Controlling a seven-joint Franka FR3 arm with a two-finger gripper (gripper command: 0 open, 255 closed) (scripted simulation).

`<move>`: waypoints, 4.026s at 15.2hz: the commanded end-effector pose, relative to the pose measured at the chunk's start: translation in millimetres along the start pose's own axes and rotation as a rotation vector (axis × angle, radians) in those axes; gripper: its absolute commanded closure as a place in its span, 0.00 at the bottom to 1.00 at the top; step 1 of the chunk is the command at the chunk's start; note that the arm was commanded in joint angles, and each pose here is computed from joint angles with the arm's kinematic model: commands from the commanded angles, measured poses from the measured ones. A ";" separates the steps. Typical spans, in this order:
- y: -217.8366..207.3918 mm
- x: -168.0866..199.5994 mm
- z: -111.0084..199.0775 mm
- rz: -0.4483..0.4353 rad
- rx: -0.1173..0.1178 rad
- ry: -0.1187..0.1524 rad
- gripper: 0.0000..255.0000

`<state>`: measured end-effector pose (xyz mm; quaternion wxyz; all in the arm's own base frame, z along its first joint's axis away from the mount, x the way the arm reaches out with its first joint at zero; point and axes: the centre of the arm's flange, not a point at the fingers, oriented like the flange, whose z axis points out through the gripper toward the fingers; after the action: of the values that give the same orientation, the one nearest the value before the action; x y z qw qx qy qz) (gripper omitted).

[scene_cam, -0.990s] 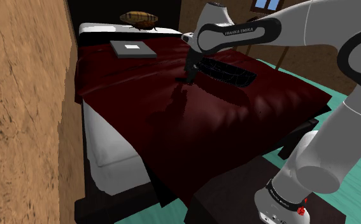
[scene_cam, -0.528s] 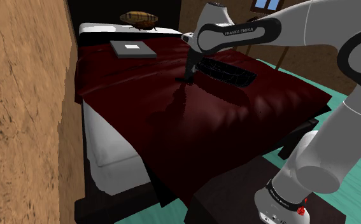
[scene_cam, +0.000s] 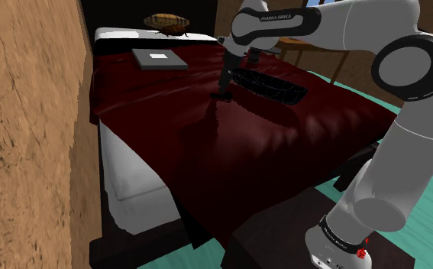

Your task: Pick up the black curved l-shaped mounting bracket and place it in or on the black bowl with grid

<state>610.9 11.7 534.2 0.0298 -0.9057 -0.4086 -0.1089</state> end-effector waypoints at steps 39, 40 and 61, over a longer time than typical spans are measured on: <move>4.9 19.6 -45.4 0.020 0.033 0.011 1.00; 5.1 20.8 -50.5 0.020 0.033 0.011 1.00; 32.4 -5.7 -145.1 0.020 0.033 0.011 1.00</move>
<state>608.6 -24.2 676.0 0.0481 -0.9087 -0.4007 -0.1069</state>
